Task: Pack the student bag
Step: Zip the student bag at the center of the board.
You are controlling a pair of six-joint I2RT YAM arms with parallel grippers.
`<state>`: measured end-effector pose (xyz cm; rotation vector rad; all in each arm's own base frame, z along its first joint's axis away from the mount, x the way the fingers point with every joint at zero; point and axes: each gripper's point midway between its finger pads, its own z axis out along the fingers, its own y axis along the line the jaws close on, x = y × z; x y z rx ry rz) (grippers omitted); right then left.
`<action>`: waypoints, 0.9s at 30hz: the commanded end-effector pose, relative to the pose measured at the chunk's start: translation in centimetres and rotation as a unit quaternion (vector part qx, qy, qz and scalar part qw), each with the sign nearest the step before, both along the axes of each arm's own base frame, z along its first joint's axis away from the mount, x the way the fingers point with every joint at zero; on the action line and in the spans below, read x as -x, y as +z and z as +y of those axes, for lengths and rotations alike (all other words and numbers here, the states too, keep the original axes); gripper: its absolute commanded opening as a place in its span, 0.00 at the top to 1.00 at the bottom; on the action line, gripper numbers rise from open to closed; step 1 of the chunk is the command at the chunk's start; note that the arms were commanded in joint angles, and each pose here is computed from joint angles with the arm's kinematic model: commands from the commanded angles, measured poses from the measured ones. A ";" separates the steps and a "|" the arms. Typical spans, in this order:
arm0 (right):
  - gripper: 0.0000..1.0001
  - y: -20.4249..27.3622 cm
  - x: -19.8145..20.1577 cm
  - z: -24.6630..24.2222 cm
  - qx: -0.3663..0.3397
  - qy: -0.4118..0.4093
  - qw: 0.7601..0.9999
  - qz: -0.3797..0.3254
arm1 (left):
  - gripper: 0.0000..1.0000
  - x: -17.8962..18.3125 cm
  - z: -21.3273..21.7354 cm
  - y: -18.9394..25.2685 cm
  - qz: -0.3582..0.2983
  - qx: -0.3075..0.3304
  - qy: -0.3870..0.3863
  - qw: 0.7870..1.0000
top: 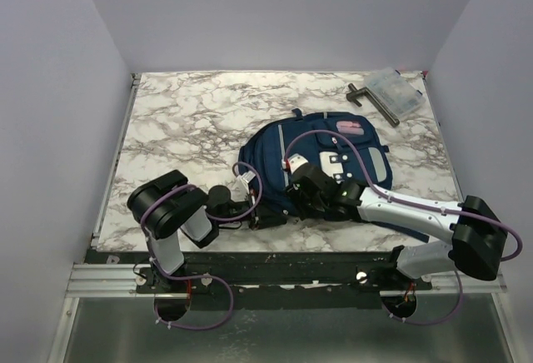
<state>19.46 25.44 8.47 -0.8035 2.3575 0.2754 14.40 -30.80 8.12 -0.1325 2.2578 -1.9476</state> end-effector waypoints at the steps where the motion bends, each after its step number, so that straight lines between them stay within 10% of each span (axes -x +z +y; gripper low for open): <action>1: 0.49 0.3 -0.2 2.2 -0.018 0.058 0.998 -0.012 | 1.00 -1.3 0.1 0.5 -0.050 -0.034 0.024 0.998; 14: 0.44 -0.6 0.8 3.5 -0.056 0.129 0.990 -0.024 | 1.00 -1.9 0.3 -0.4 -0.071 -0.091 0.023 0.993; 20: 0.90 -2.4 0.0 0.9 0.047 0.146 0.988 -0.033 | 1.00 -2.6 1.3 -0.3 -0.100 -0.132 0.038 0.985; 27: 0.99 -3.8 -0.4 -2.2 0.134 0.166 0.976 -0.043 | 1.00 -4.5 4.1 -1.3 -0.096 -0.205 0.080 0.971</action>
